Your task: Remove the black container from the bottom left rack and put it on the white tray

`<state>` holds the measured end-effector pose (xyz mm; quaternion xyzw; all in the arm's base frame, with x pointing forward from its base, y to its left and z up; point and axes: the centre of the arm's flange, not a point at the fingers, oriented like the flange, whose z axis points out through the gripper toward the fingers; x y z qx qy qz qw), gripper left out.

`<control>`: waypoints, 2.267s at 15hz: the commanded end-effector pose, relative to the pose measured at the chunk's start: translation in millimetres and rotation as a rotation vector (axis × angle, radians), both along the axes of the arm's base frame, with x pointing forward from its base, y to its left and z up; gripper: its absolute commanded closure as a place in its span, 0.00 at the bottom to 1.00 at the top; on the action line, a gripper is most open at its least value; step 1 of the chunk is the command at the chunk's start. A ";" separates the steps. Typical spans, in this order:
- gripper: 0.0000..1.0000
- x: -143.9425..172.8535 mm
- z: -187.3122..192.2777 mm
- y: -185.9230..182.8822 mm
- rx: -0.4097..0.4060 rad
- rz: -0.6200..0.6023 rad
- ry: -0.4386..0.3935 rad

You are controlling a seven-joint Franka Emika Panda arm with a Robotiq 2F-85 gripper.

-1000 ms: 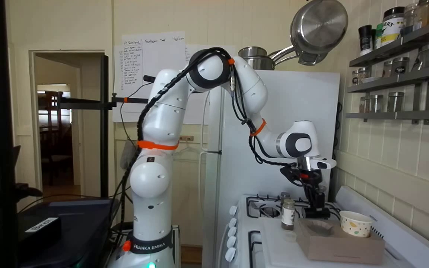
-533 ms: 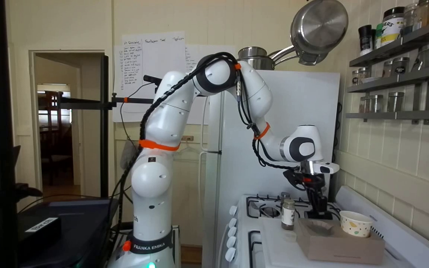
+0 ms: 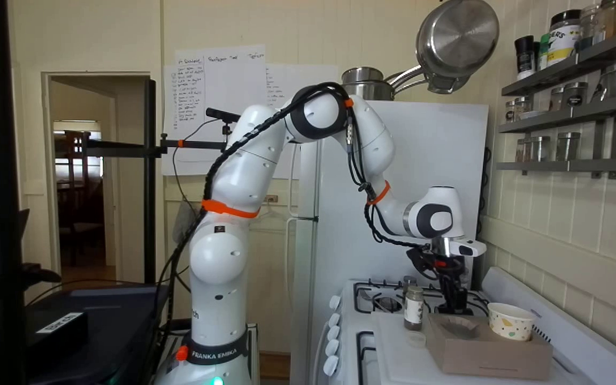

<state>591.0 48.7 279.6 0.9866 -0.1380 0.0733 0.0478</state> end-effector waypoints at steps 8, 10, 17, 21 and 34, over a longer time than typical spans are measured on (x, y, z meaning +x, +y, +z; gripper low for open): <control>0.81 7.5 -6.3 7.7 0.018 -0.020 0.017; 0.81 8.0 -7.5 7.5 0.018 -0.023 0.019; 0.16 9.5 -8.1 5.9 0.016 -0.038 0.024; 0.00 9.5 -7.7 4.5 0.009 -0.045 0.026; 0.00 -50.7 83.8 5.2 0.066 0.070 -0.086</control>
